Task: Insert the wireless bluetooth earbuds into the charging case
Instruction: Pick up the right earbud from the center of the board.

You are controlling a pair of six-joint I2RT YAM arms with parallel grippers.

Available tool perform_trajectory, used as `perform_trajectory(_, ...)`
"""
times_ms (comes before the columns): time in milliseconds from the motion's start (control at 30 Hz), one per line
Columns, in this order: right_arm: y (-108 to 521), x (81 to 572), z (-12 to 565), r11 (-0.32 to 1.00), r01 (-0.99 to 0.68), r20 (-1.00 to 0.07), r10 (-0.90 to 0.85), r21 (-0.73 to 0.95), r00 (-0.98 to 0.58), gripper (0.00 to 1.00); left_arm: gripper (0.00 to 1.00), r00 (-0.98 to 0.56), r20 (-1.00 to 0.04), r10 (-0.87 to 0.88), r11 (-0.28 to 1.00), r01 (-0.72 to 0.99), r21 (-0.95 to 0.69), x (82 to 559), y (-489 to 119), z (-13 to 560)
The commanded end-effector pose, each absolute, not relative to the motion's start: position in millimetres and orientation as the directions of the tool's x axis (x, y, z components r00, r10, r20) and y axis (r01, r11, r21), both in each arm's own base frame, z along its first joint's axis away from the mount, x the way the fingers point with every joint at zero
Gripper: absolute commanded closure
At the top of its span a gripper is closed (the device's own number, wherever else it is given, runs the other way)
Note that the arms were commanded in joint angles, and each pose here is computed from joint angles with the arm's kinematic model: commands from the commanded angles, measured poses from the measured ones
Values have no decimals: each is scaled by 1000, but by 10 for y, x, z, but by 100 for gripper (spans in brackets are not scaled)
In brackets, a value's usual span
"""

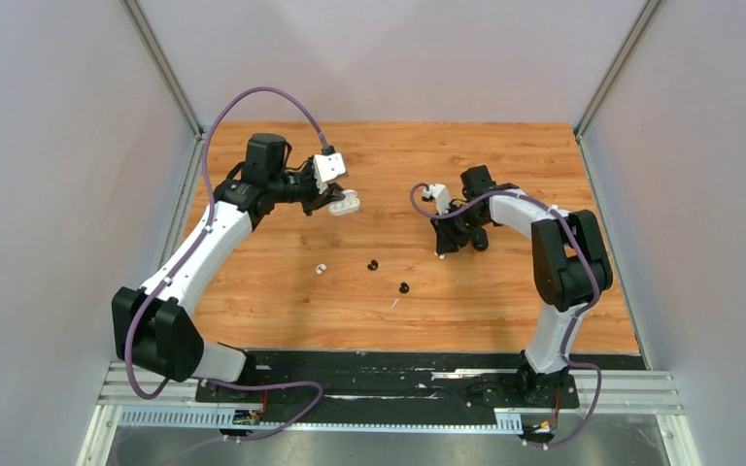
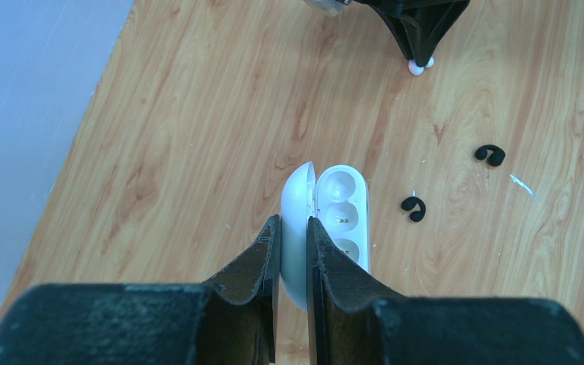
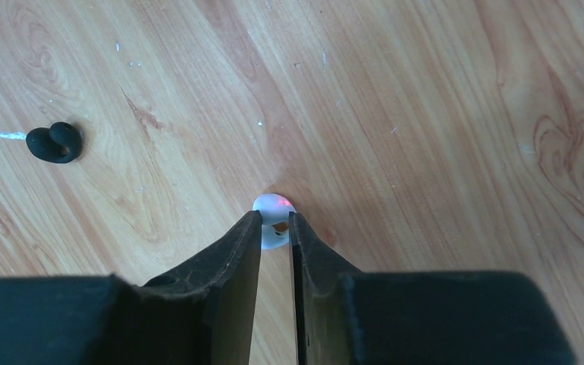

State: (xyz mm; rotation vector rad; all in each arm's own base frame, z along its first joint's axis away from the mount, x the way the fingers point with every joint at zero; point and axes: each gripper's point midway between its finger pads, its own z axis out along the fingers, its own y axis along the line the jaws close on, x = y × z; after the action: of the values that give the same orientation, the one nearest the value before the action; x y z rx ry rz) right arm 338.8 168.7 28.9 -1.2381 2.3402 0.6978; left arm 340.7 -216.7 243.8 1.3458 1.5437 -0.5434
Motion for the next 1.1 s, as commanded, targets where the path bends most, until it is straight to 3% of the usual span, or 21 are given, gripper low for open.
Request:
perform_trajectory(0,1622,3419,233,500,-847,-548,-663,182,-509,73,100,127,-881,455,280,919,277,3425,-2229,2555)
perform_trajectory(400,1631,3484,202,521,-846,-539,-684,112,-492,70,100,129,-882,454,284,917,280,3397,-2216,2559)
perform_trajectory(767,1640,3468,304,519,-848,-553,-677,108,-486,100,100,131,-882,452,285,916,282,3385,-2213,2557)
perform_trajectory(1067,1805,3328,570,450,-877,-612,-650,167,-450,97,100,125,-887,445,278,922,269,3367,-2228,2545)
